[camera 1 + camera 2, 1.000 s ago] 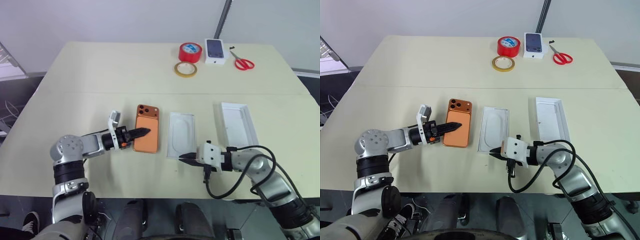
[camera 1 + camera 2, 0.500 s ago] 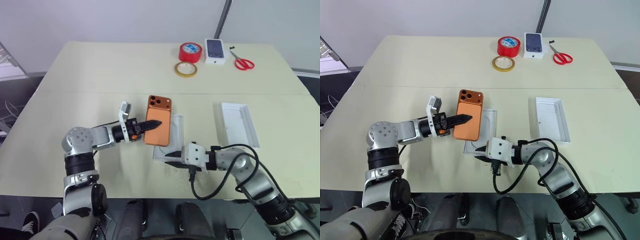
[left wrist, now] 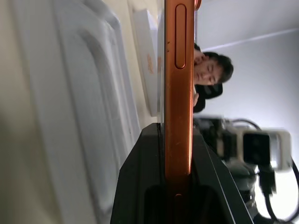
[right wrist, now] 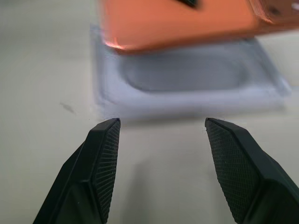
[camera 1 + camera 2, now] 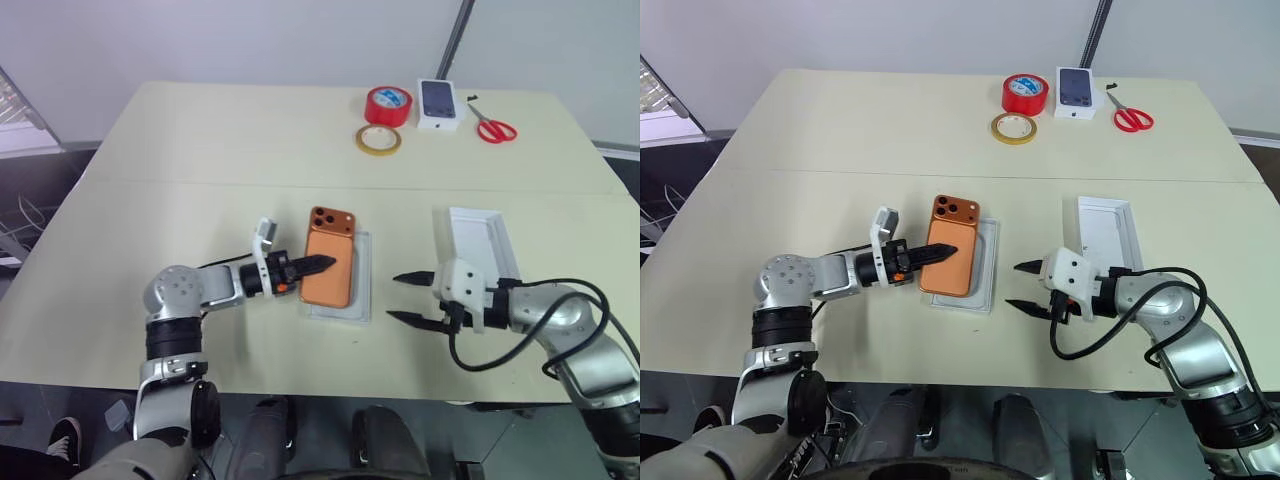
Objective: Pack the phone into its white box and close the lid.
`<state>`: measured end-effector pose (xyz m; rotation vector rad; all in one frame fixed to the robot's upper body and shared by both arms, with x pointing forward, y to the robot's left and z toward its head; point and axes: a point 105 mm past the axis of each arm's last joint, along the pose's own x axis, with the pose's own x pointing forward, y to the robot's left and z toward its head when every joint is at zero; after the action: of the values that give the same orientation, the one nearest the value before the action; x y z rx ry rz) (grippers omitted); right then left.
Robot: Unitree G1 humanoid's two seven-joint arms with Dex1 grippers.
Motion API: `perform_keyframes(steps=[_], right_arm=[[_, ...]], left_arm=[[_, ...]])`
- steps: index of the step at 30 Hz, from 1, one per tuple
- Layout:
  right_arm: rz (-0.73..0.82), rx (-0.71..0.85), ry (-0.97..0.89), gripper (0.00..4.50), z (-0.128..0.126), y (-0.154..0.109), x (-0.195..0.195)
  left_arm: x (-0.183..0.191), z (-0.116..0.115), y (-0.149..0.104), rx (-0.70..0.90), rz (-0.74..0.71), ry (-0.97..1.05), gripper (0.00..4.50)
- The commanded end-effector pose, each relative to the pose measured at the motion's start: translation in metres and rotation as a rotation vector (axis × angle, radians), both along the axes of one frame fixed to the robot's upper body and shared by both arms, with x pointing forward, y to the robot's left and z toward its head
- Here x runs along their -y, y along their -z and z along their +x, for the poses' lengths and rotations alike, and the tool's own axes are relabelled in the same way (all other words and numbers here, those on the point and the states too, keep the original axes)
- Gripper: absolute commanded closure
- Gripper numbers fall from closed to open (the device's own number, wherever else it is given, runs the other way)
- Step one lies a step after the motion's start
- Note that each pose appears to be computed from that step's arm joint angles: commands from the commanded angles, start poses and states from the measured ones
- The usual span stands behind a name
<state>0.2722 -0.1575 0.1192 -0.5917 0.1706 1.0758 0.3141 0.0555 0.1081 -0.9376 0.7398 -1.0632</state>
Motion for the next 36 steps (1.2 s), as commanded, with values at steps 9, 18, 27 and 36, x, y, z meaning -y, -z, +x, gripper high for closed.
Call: perform_keyframes(steps=[9, 18, 27, 36], right_arm=[[0.015, 0.071, -0.010, 1.42, 0.005, -0.005, -0.012], [0.017, 0.079, -0.015, 1.42, 0.011, -0.001, -0.017], [0.000, 0.089, -0.032, 1.42, 0.012, 0.002, -0.019], [-0.007, 0.097, -0.041, 1.42, 0.014, 0.003, -0.021]], left_arm=[[0.010, 0.000, -0.014, 0.059, 0.005, 0.036, 1.83], [0.002, -0.002, -0.029, 0.141, 0.053, 0.013, 1.83], [-0.008, -0.009, -0.040, 0.171, 0.056, -0.005, 1.83], [-0.024, -0.007, -0.042, 0.185, 0.079, -0.038, 1.83]])
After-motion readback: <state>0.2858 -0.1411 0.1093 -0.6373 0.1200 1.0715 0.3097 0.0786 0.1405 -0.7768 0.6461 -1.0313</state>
